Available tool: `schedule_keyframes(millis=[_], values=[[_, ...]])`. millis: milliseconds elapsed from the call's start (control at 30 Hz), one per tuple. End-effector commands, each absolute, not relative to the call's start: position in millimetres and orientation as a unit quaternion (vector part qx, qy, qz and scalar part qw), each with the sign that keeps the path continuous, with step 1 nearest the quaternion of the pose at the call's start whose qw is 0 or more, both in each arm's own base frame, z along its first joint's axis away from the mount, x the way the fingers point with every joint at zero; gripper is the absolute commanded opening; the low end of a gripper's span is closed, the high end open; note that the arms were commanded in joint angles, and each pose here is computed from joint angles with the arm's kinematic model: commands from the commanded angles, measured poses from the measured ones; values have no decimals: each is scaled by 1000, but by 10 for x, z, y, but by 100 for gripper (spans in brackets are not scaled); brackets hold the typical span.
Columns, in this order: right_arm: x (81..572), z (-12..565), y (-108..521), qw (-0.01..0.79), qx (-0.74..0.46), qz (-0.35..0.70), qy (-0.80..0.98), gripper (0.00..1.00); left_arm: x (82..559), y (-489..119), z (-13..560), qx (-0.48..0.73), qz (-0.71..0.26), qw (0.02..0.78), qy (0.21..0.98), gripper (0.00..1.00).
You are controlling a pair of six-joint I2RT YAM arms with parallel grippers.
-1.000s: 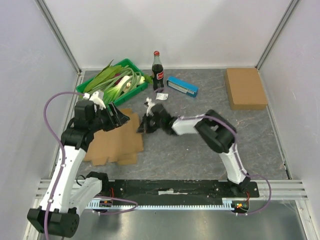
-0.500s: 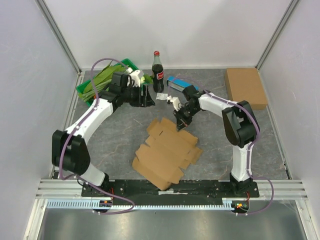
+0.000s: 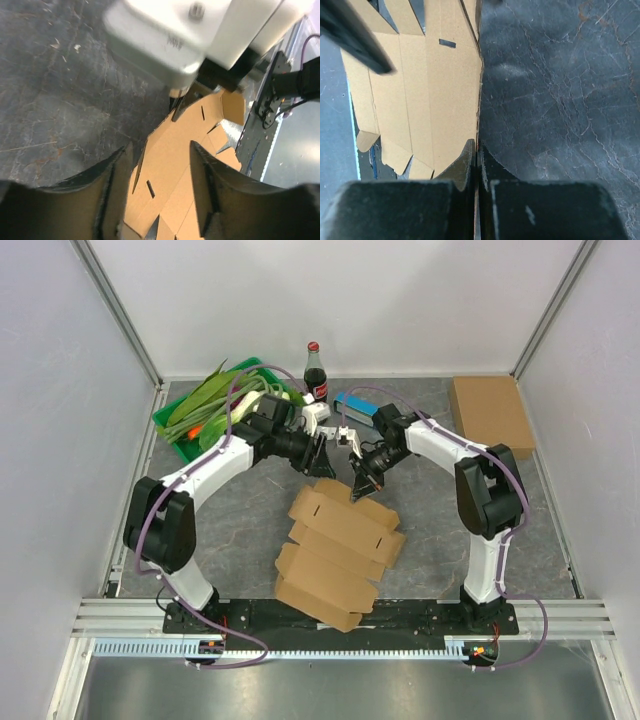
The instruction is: Fold the paper box
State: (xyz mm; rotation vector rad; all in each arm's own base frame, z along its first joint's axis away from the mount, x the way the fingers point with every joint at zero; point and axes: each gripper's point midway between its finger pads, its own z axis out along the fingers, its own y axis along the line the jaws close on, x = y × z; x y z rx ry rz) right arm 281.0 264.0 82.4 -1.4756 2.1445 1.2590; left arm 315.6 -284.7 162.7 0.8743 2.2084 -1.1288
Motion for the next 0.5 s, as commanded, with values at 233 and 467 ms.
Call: schedule_keyframes(millis=[233, 467], values=[[2930, 1251, 2682, 170, -492, 445, 729, 0, 3170, -2812, 1453, 356, -268, 325, 834, 44], [3113, 1326, 2750, 213, -363, 419, 804, 0, 3274, -2861, 1564, 284, -183, 389, 857, 16]])
